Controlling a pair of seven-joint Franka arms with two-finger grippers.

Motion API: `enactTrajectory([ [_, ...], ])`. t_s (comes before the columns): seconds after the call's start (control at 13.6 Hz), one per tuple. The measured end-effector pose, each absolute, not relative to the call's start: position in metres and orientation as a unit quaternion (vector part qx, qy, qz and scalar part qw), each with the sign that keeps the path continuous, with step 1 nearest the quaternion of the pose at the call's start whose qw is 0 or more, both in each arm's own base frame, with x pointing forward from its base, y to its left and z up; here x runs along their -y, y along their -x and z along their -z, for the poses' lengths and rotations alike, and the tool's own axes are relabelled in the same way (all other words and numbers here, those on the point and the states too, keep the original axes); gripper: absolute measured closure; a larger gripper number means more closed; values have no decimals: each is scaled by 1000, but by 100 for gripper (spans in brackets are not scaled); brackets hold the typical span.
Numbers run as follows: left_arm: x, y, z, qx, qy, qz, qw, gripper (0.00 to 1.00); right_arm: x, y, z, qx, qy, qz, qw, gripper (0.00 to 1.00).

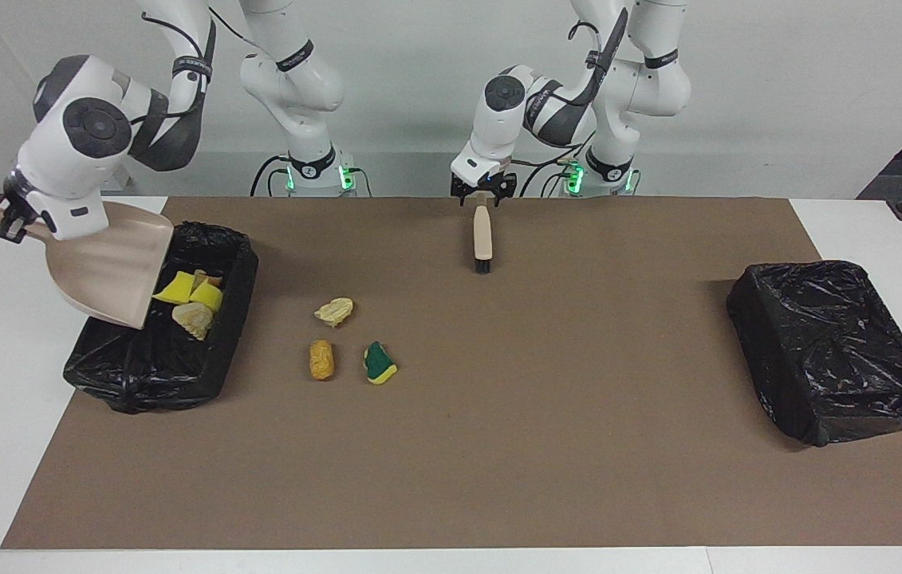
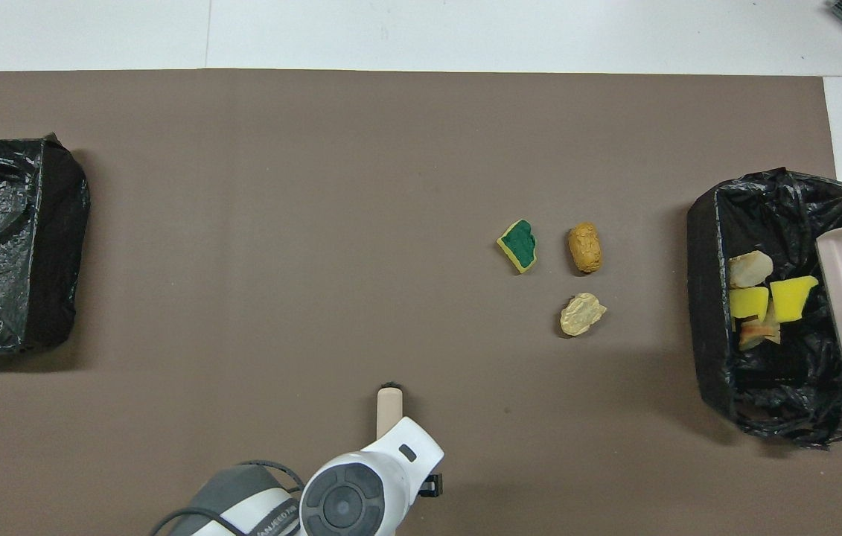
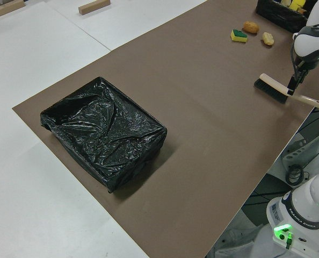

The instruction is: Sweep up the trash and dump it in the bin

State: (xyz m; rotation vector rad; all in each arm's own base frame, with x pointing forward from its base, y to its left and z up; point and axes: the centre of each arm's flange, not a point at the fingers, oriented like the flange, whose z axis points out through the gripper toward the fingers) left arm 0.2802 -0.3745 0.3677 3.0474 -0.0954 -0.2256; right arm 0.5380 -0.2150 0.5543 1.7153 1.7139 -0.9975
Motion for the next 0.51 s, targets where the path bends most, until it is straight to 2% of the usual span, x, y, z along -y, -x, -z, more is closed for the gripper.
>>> enactTrajectory([
  [0.22,329,-358,-411,37,-998,35,41,0,207,-537,-568,-632,-663,323,238,68],
  [0.37,270,-413,-441,56,-997,23,41,0,192,-539,-565,-616,-709,271,210,68],
  [0.51,212,-454,-470,73,-996,12,48,0,166,-542,-557,-574,-761,234,192,68],
])
